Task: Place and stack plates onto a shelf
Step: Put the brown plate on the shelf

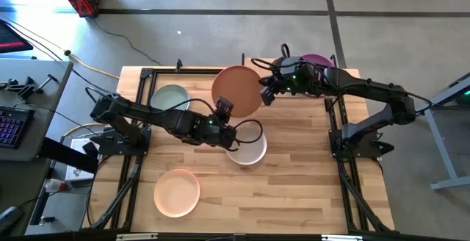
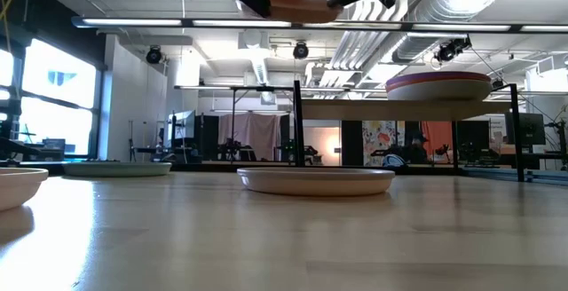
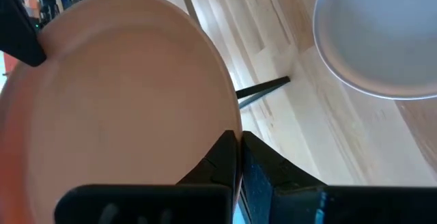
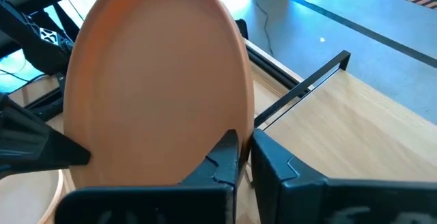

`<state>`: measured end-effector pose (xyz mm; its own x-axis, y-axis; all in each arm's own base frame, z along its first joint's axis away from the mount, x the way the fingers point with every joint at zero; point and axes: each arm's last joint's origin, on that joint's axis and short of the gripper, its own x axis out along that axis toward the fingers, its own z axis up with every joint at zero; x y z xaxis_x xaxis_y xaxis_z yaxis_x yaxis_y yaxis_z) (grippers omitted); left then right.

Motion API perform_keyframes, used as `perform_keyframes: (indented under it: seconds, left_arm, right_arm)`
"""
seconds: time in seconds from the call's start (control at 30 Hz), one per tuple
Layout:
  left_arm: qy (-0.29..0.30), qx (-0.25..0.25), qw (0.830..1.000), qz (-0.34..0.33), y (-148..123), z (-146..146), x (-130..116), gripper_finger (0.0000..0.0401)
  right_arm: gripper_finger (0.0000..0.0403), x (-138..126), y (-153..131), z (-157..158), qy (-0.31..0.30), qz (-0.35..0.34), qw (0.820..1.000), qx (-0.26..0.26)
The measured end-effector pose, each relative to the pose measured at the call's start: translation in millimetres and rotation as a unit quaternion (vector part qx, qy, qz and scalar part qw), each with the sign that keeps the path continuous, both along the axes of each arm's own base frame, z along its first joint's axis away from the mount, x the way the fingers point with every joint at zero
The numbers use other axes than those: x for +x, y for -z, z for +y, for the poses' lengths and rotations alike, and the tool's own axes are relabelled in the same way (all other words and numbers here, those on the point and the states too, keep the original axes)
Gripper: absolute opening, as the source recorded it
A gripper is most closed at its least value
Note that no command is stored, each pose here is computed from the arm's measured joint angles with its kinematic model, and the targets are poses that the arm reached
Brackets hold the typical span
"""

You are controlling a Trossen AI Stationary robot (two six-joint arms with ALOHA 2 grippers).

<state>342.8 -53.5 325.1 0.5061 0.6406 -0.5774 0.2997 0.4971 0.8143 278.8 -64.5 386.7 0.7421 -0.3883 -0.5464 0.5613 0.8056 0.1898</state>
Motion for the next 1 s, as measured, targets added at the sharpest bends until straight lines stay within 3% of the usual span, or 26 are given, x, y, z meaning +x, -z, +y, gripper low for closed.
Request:
perform_keyframes:
  seconds: [0.4,0.63,0.83,1.0]
  left_arm:
    - [-0.012,0.027,0.999,-0.012,-0.5,0.9,3.2,0.0001]
    - [0.000,0.033,0.999,-0.009,-1.5,0.4,4.8,0.0003]
    - [-0.001,0.026,1.000,-0.012,-1.3,0.2,4.7,0.0017]
    - [-0.031,-0.020,0.998,-0.048,-0.4,2.7,5.3,0.0032]
  right_arm:
    - [0.0074,0.6,0.5,0.6,-0.003,0.001,1.000,0.002]
    - [0.0010,0.8,-0.3,-0.1,0.004,-0.004,1.000,-0.001]
    - [0.0004,0.8,-0.2,0.1,0.004,-0.005,1.000,0.004]
    - [0.0002,0.6,0.0,0.2,0.004,-0.005,1.000,0.006]
